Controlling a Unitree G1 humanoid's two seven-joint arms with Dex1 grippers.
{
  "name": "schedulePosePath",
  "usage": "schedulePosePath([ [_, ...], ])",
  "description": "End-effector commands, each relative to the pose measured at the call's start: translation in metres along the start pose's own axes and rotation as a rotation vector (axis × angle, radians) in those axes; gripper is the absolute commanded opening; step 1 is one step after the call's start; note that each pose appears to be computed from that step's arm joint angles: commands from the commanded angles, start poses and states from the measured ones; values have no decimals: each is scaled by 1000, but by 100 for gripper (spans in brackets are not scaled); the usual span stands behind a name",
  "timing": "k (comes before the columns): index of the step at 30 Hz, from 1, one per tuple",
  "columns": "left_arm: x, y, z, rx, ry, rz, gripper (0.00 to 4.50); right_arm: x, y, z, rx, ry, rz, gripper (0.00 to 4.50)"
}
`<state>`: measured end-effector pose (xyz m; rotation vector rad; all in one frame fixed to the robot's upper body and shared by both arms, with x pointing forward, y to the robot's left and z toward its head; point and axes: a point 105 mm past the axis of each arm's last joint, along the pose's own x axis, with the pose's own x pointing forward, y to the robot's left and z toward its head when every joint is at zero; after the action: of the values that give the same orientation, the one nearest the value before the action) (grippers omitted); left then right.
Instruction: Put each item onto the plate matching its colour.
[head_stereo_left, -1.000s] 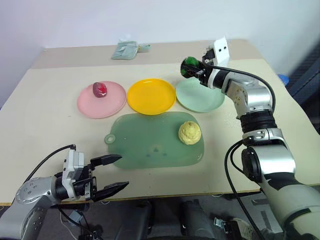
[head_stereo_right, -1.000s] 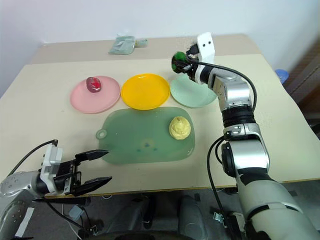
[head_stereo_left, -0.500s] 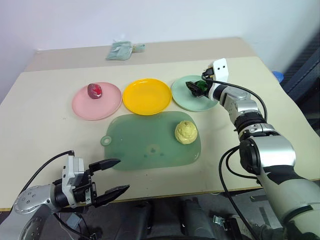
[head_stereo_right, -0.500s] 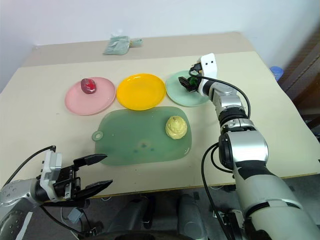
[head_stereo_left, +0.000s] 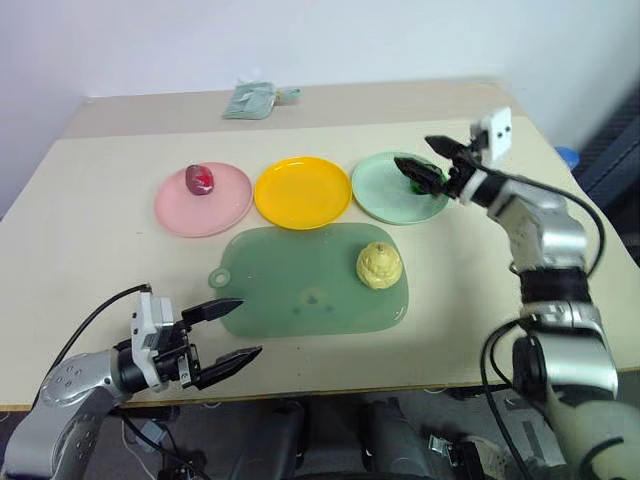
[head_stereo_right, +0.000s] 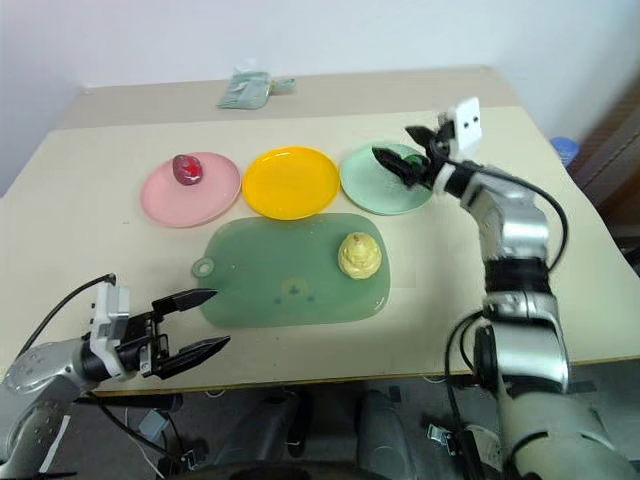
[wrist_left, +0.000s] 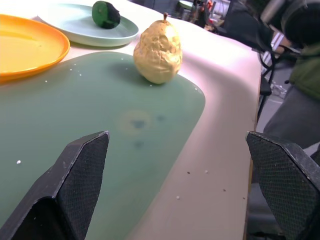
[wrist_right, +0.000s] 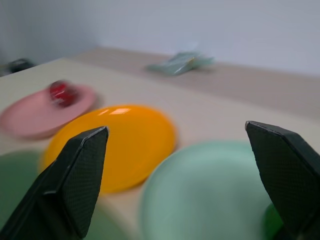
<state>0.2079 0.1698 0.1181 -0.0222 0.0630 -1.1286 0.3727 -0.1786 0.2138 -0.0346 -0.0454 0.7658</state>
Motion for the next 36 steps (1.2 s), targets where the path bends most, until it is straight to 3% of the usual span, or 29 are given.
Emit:
schedulePosePath([
  [1, -2, -2, 4, 7, -1, -76, 450, -20, 32, 21, -19, -15, 68, 446],
  [7, -11, 1, 3, 12, 44, -163, 450, -30, 62, 1, 62, 67, 124, 446],
  [15, -8, 4, 5, 37, 59, -189, 450, -18, 81, -26, 55, 144, 171, 446],
  [21, -8, 1, 6, 42, 47, -160, 450, -13, 84, -52, 33, 219, 182, 446],
  [31, -9, -6, 5, 39, 39, -111, 450, -4, 84, -67, 44, 253, 213, 446],
  [36, -10, -8, 6, 40, 38, -91, 450, 2, 82, -68, 33, 244, 213, 295],
])
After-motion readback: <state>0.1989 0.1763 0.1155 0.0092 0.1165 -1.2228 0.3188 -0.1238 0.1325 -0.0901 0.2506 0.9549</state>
